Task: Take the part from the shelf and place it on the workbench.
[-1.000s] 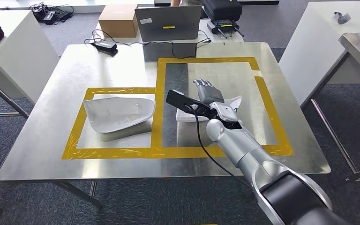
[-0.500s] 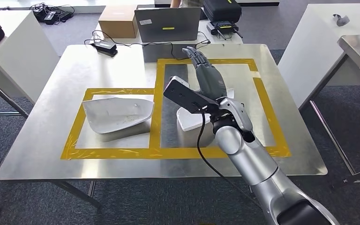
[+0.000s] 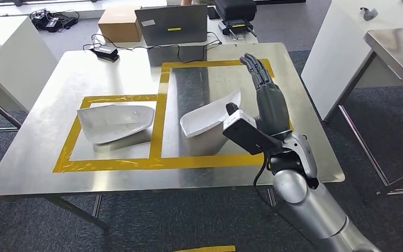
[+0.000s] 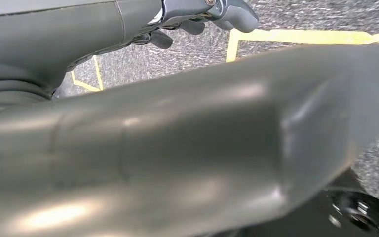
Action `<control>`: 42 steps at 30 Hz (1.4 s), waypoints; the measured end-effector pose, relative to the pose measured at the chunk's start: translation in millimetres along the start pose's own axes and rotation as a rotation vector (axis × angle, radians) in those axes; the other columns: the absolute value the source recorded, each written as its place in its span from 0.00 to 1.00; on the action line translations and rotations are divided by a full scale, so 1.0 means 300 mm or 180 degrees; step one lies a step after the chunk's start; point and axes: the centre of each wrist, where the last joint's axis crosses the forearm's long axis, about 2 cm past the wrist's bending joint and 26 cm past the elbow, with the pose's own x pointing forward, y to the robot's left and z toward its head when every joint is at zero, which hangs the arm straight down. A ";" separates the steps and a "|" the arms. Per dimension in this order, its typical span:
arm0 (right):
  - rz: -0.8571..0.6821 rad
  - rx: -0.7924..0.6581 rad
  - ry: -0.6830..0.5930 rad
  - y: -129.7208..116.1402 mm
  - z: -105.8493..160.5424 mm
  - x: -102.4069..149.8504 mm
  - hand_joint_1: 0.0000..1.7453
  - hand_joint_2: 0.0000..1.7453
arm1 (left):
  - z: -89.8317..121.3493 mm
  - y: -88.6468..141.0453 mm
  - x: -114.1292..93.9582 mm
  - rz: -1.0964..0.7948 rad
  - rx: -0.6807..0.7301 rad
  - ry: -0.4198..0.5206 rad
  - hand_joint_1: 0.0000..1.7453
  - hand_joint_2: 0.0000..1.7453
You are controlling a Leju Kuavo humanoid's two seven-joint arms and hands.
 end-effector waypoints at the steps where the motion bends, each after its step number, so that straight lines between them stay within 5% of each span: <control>1: 0.0012 -0.0014 -0.0003 -0.004 0.010 0.001 0.00 0.00 | 0.000 0.000 0.002 0.0001 0.0000 -0.0005 0.00 0.00; 27: 0.0161 -0.0148 0.0236 -0.053 0.116 -0.054 0.00 0.00 | 0.003 -0.034 0.016 0.0099 -0.0048 0.0005 0.00 0.00; 42: 0.0355 -0.0183 0.1521 -0.038 0.543 -0.143 0.00 0.00 | 0.006 -0.045 0.014 0.0079 -0.0068 0.0093 0.00 0.00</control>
